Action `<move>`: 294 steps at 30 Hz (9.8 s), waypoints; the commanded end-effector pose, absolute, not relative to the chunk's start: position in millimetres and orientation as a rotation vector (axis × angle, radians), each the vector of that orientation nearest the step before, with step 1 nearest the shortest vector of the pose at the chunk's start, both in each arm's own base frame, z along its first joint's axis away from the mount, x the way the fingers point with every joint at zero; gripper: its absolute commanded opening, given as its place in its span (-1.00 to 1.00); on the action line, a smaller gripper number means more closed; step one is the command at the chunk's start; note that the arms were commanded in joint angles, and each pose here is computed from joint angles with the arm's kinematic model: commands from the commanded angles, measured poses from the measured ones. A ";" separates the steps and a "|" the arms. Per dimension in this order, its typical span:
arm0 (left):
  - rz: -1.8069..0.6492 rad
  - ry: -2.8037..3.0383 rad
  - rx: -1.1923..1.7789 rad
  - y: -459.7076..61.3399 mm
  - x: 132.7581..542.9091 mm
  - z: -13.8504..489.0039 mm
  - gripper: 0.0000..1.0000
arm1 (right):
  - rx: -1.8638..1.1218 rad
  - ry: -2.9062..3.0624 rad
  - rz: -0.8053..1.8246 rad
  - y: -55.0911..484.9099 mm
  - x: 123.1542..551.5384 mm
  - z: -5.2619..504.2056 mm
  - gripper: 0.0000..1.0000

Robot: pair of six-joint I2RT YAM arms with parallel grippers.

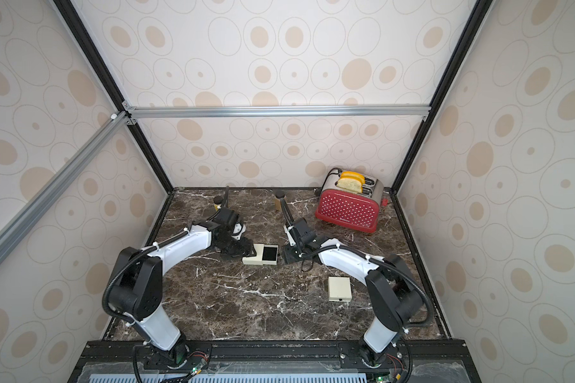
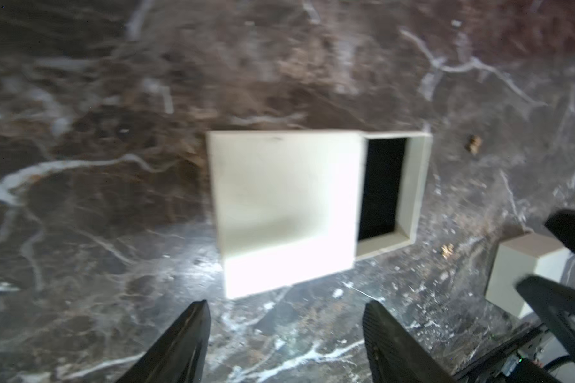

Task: Place the earrings into the drawer-style jewelry box
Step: Open the drawer in the jewelry box, then pick up the earring from the center of the board, then insert the earring into the inner lining.

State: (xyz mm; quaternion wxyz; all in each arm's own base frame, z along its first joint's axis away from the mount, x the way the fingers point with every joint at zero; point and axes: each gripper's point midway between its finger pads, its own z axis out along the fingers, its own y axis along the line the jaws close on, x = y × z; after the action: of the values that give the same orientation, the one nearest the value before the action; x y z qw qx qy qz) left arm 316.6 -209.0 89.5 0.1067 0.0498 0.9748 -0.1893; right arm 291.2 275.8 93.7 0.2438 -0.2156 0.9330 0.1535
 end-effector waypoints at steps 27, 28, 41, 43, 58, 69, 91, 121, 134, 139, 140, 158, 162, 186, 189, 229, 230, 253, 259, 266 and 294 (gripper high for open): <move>-0.358 2.837 0.813 -393.8 283.0 46.0 -0.33 | -0.031 2.570 0.297 103.0 286.9 79.5 0.99; -0.350 2.844 0.818 -392.8 282.8 41.6 -0.33 | -0.030 2.569 0.301 103.3 287.7 80.0 0.99; -0.319 2.851 0.896 -398.9 275.6 33.6 -0.44 | -0.026 2.590 0.343 108.4 289.3 71.7 0.99; -0.313 2.855 0.900 -398.5 276.1 31.6 -0.44 | -0.024 2.592 0.347 108.5 288.5 70.8 0.99; -0.305 2.864 0.917 -400.1 276.5 27.2 -0.81 | -0.024 2.595 0.357 109.9 289.0 68.9 0.99; -0.349 2.903 0.783 -393.2 281.5 49.9 -1.00 | -0.170 2.549 0.436 123.7 286.5 78.4 0.99; -1.782 2.675 -0.629 -354.0 367.0 147.7 -1.00 | -0.526 2.011 1.236 259.7 304.8 159.9 0.50; -2.053 2.479 -0.654 -337.2 370.3 183.6 -1.00 | -0.549 1.857 1.442 304.5 329.0 179.7 -0.20; -2.054 2.462 -0.665 -334.0 371.4 184.3 -1.00 | -0.557 1.862 1.452 306.5 321.3 180.8 -0.39; -2.053 2.455 -0.663 -333.3 371.4 186.1 -1.00 | -0.555 1.874 1.456 308.4 320.9 177.1 -0.36; -2.053 2.453 -0.662 -333.4 371.3 186.7 -1.00 | -0.555 1.874 1.458 308.6 320.7 176.6 -0.36; -2.045 2.442 -0.667 -331.0 372.8 185.7 -1.00 | -0.554 1.886 1.455 308.7 320.7 173.4 -0.54; -2.039 2.442 -0.670 -330.5 372.9 184.4 -1.00 | -0.554 1.885 1.458 309.0 321.2 175.2 -0.62; -1.909 2.522 -0.592 -323.1 361.9 176.5 -0.59 | -0.497 2.072 1.347 316.3 328.3 155.8 -1.00; -1.874 2.531 -0.567 -320.9 361.2 177.7 -0.34 | -0.486 2.147 1.291 315.2 328.1 146.9 -1.00; -0.870 2.901 -0.453 -151.4 352.2 78.0 0.98 | -1.036 2.715 0.212 365.4 330.3 84.7 -1.00; -0.870 2.908 -0.455 -151.7 352.4 75.6 0.98 | -1.048 2.720 0.213 367.2 329.4 81.8 -1.00; -0.903 2.944 -0.456 -156.3 352.1 56.7 0.98 | -1.111 2.774 0.177 382.9 328.0 54.2 -1.00; -0.908 2.949 -0.452 -156.8 350.1 55.6 0.98 | -1.109 2.785 0.144 382.3 329.5 50.6 -1.00; -0.911 2.953 -0.448 -156.7 348.2 53.2 0.98 | -1.115 2.792 0.113 381.6 330.6 47.5 -1.00; -0.933 2.950 -0.444 -158.5 342.6 50.3 0.98 | -1.092 2.817 -0.011 380.3 331.5 25.6 -0.95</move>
State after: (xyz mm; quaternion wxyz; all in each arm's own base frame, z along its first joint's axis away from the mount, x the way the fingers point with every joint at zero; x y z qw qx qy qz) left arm 347.5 -158.1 53.9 0.0151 -0.1494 0.9425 -0.2984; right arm 336.5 384.8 38.7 0.0775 -0.3643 0.9279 0.0151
